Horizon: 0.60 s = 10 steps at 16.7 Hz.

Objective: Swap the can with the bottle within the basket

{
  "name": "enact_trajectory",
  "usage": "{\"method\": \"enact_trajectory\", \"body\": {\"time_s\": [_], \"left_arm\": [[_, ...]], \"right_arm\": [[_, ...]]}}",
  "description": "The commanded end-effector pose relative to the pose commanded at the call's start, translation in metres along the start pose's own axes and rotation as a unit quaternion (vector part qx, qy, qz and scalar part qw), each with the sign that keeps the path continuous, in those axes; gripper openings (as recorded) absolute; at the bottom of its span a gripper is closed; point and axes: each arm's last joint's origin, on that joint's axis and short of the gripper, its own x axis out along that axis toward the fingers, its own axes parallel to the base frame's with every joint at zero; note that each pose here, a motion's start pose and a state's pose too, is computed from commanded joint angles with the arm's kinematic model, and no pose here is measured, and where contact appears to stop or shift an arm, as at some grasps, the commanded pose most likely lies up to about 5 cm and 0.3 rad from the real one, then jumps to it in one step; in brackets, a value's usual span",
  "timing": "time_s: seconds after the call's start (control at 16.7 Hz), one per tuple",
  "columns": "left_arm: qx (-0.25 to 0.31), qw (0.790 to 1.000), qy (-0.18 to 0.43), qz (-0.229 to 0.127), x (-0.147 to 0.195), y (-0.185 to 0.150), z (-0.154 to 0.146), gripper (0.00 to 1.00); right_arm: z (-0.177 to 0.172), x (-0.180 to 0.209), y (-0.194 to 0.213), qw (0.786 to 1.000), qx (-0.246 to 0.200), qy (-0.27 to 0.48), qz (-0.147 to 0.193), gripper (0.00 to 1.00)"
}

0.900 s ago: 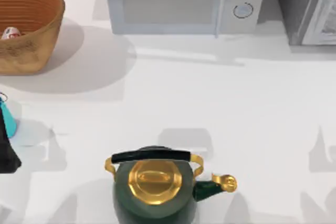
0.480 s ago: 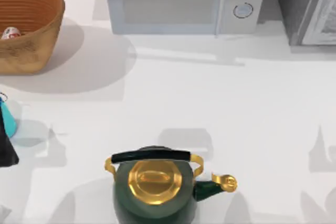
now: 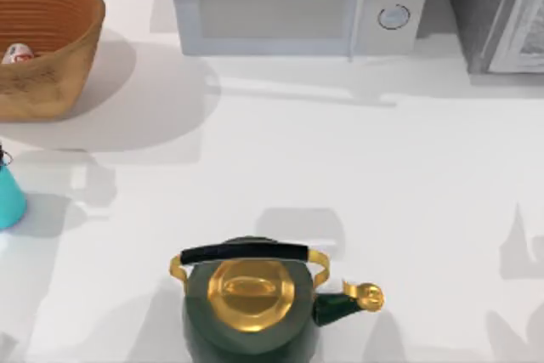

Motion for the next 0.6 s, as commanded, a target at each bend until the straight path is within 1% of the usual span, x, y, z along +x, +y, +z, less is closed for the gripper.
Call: {"method": "enact_trajectory", "body": {"time_s": [0.18,0.36,0.48,0.6], "left_arm": [[0.001,0.999,0.054,-0.001,0.022,0.003,0.063,1.00],[0.003,0.995,0.105,-0.001,0.059,0.008,0.120,1.00],[0.005,0.990,0.139,-0.001,0.092,0.013,0.149,1.00],[0.006,0.984,0.176,-0.002,0.128,0.019,0.169,1.00]], "right_arm": [[0.000,0.000,0.000,1.000,0.000,0.000,0.000,1.00],[0.000,0.000,0.000,1.000,0.000,0.000,0.000,1.00],[0.000,0.000,0.000,1.000,0.000,0.000,0.000,1.00],[0.000,0.000,0.000,1.000,0.000,0.000,0.000,1.00]]}}
